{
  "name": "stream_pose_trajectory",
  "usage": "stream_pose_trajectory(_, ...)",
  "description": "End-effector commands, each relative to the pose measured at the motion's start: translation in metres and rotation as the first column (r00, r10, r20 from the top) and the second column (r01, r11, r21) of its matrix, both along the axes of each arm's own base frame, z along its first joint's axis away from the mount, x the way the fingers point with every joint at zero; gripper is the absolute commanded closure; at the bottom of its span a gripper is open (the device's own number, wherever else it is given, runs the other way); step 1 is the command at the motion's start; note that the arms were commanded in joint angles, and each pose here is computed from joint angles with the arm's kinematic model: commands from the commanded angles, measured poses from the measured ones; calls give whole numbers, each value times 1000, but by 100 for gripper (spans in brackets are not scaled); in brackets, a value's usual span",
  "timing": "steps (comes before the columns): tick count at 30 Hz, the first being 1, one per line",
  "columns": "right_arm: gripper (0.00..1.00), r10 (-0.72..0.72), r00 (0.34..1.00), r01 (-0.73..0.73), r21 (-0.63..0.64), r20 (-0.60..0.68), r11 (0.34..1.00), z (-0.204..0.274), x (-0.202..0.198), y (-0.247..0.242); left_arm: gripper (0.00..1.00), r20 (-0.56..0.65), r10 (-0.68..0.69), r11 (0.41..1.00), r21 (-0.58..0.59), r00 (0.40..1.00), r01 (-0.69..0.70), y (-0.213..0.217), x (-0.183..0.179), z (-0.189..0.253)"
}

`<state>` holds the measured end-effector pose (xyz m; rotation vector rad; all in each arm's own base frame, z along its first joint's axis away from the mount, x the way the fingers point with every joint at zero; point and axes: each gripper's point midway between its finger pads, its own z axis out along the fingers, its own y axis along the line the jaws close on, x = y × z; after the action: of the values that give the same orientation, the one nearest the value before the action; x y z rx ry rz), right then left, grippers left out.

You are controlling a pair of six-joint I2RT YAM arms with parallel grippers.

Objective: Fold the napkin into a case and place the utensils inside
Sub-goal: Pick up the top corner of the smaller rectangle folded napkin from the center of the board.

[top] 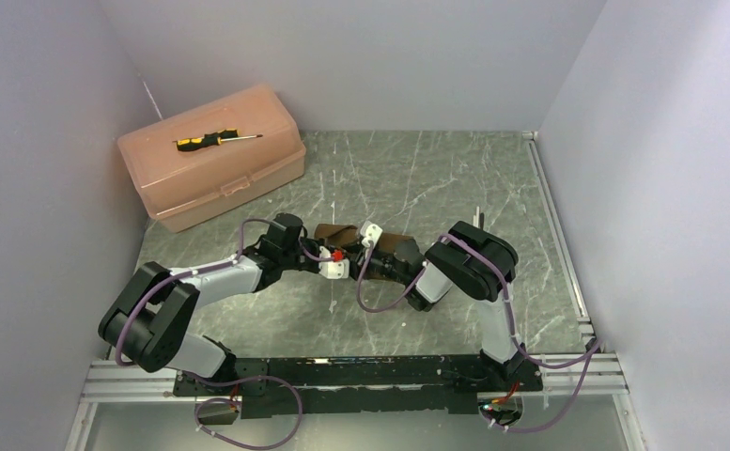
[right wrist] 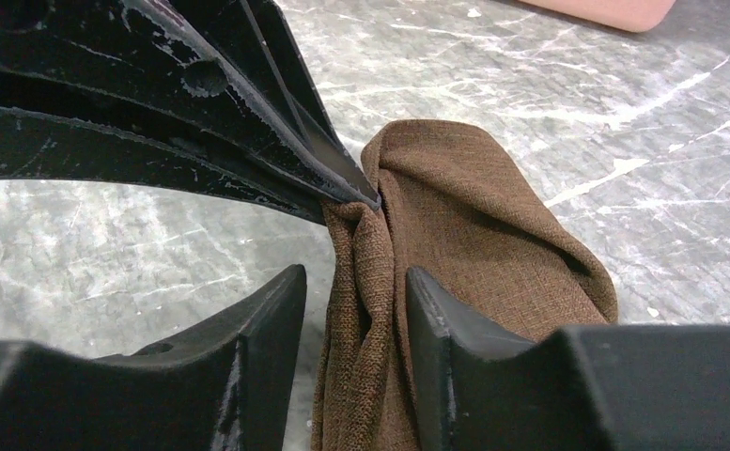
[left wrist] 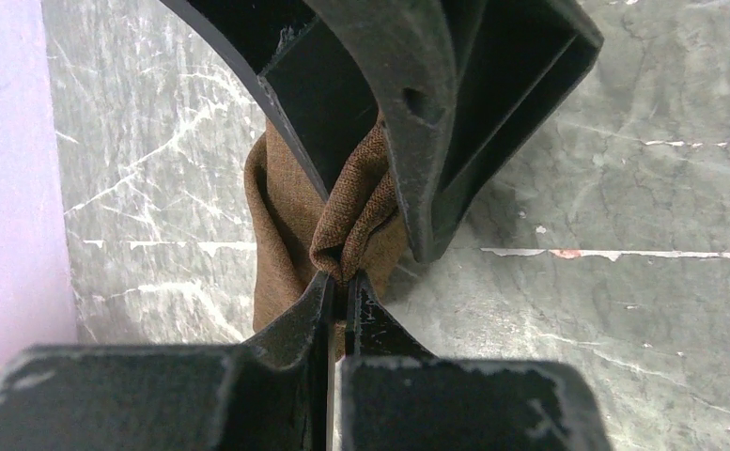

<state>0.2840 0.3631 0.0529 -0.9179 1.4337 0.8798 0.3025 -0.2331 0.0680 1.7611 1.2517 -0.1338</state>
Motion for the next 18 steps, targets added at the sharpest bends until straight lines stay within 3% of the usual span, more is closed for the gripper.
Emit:
stream_pose_trajectory(1,58,10,999,-13,62,52,998,26,5,10,97,-1,1,1000,-11,1000,-1,-5,4,6)
stream_pose_trajectory(4,70,10,998,-14,67,54,998,29,7,12,97,-7,1,1000,-10,1000,-1,-5,3,5)
stream_pose_trajectory(11,66,7,1000,-8,92,12,996,35,3,10,97,-18,2,1000,1,1000,-2,-2,0,-2)
stream_pose_trajectory(18,80,38,999,-37,57,-22,998,18,-3,12,97,-18,27,1000,-9,999,-27,-3,5,4)
